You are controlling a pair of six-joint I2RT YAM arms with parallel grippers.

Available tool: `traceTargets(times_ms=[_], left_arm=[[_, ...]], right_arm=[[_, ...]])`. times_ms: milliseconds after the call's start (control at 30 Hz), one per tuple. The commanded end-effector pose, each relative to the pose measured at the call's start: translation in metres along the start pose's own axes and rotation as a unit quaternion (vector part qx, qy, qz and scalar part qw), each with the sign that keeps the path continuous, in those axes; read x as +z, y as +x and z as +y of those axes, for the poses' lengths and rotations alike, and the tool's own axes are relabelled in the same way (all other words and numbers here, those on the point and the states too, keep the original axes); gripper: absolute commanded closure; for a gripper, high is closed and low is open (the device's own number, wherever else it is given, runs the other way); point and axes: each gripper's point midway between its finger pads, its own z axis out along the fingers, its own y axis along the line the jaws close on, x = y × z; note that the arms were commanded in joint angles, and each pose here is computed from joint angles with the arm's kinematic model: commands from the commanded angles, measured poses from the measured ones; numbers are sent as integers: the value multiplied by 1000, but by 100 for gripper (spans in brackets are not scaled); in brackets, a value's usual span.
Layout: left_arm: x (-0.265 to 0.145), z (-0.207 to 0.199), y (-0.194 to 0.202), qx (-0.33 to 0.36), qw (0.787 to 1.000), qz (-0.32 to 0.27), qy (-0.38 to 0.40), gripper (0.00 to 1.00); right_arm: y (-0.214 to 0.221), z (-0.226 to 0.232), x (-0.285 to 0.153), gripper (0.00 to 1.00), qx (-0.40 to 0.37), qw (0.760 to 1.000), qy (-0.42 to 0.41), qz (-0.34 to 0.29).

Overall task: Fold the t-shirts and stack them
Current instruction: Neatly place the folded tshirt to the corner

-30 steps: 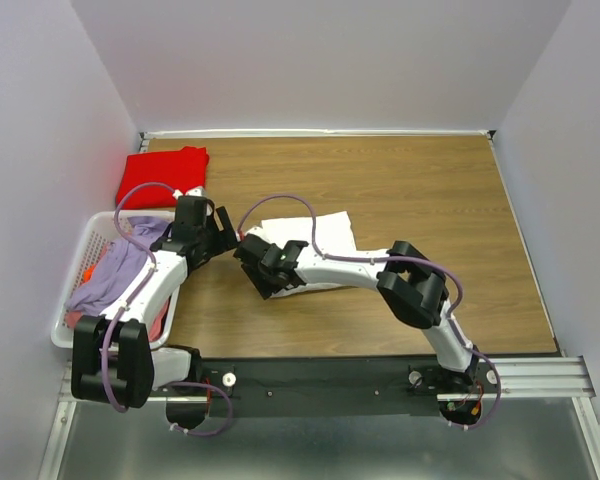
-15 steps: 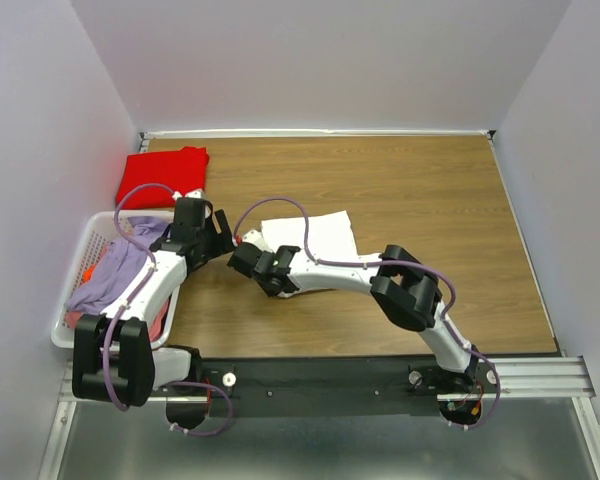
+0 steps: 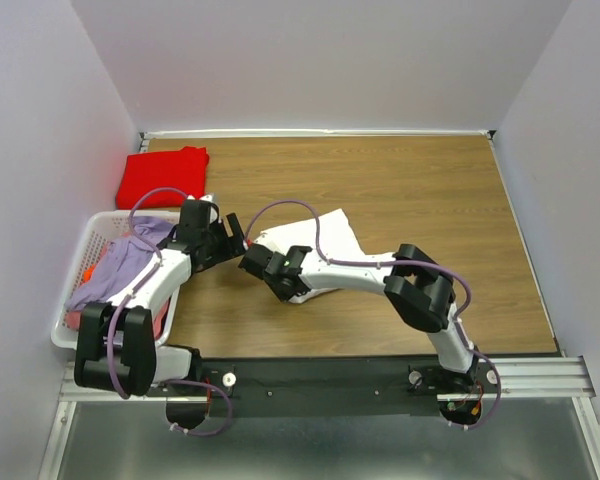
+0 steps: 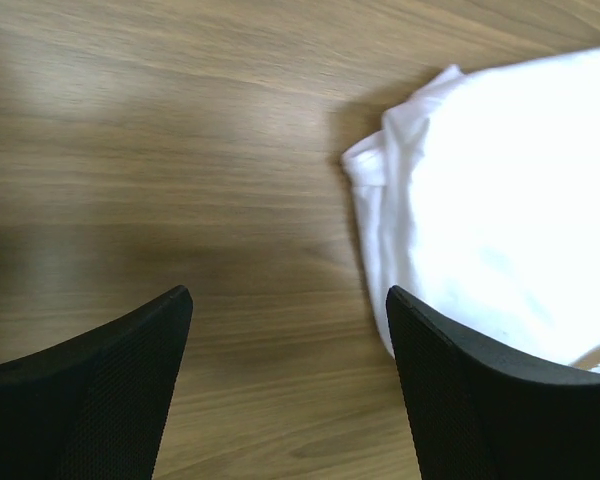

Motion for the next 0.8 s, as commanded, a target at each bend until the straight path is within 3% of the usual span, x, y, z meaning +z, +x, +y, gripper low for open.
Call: traceTargets(times_ms=[0, 233, 600, 767], left_arm=[[14, -31, -1, -32, 997, 3, 76, 13], [24, -50, 8, -64, 990, 24, 121, 12], [29, -57, 38, -82, 988, 52, 120, 12], [27, -60, 37, -85, 988, 39, 122, 12]], right_arm=[[-8, 21, -35, 100, -6, 996, -81, -25], [-13, 22, -40, 100, 36, 992, -113, -38], [-36, 3, -59, 100, 115, 980, -140, -83], [-40, 0, -61, 100, 132, 975, -154, -90]])
